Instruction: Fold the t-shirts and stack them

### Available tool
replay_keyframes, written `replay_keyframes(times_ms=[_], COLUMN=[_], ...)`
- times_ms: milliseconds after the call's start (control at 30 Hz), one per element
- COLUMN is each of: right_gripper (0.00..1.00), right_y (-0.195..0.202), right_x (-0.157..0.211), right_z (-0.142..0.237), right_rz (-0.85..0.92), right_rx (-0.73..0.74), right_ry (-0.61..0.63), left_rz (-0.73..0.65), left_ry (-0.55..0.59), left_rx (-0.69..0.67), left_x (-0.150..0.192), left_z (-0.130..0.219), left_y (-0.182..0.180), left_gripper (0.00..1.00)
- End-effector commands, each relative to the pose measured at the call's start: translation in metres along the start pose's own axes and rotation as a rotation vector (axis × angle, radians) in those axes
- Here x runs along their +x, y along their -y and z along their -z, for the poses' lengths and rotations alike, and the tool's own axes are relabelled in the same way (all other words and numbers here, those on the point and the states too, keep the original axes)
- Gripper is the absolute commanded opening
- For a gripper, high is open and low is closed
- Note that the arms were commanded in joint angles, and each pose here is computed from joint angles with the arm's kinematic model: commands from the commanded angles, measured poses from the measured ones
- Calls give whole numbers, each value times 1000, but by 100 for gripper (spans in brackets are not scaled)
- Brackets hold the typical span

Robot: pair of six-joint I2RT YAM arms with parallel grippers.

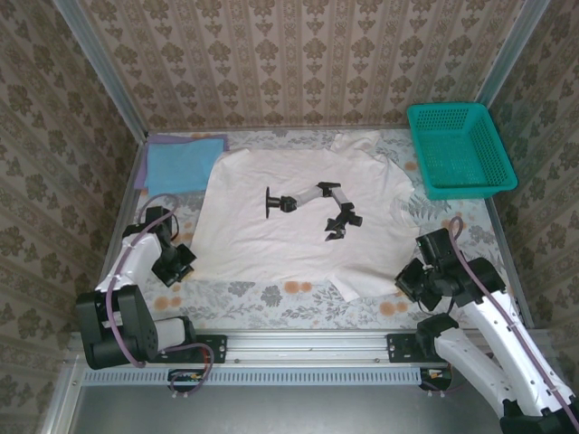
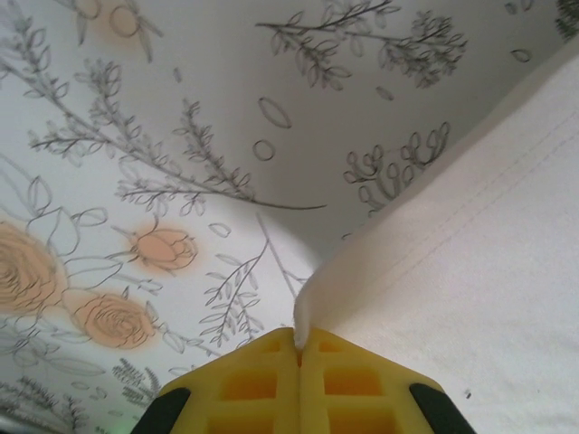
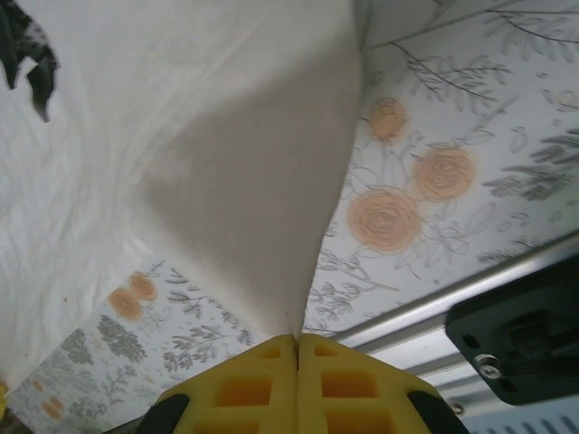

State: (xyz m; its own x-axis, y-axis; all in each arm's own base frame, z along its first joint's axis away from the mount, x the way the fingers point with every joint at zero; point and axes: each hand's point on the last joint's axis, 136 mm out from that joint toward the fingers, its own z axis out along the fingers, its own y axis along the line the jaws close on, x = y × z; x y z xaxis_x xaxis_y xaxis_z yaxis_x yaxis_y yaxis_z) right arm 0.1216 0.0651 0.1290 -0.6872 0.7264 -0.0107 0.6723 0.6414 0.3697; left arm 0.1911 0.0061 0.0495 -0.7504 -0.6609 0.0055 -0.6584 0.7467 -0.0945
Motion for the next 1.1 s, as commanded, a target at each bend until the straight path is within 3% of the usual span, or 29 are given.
replay_keyframes(times_ms=[0,233,400,700,900,1067], right_gripper=[0,0,0,0,0,0], right_y=[31,43,3,-95,-125,-143], right_x=[4,16,-3,-72,-130,-171], right_z=[11,3,3,-10,-29,-49], right_rz=[-62,-130,-59,117,134,157], right_rx=[107,99,36,-3,9,54], right_ry=[21,-15,9,106,155,159], left_rz=[47,51,21,10,-13,15], left_ry=[-2,-32,-33,13,17,-2], left_rx=[-48,-15,57,214,235,227], left_x=[2,9,1,-61,-99,-117], left_z=[16,19,25,45,42,31], left_y=[-12,-7,11,80,123,138], left_gripper=[0,0,0,0,0,0])
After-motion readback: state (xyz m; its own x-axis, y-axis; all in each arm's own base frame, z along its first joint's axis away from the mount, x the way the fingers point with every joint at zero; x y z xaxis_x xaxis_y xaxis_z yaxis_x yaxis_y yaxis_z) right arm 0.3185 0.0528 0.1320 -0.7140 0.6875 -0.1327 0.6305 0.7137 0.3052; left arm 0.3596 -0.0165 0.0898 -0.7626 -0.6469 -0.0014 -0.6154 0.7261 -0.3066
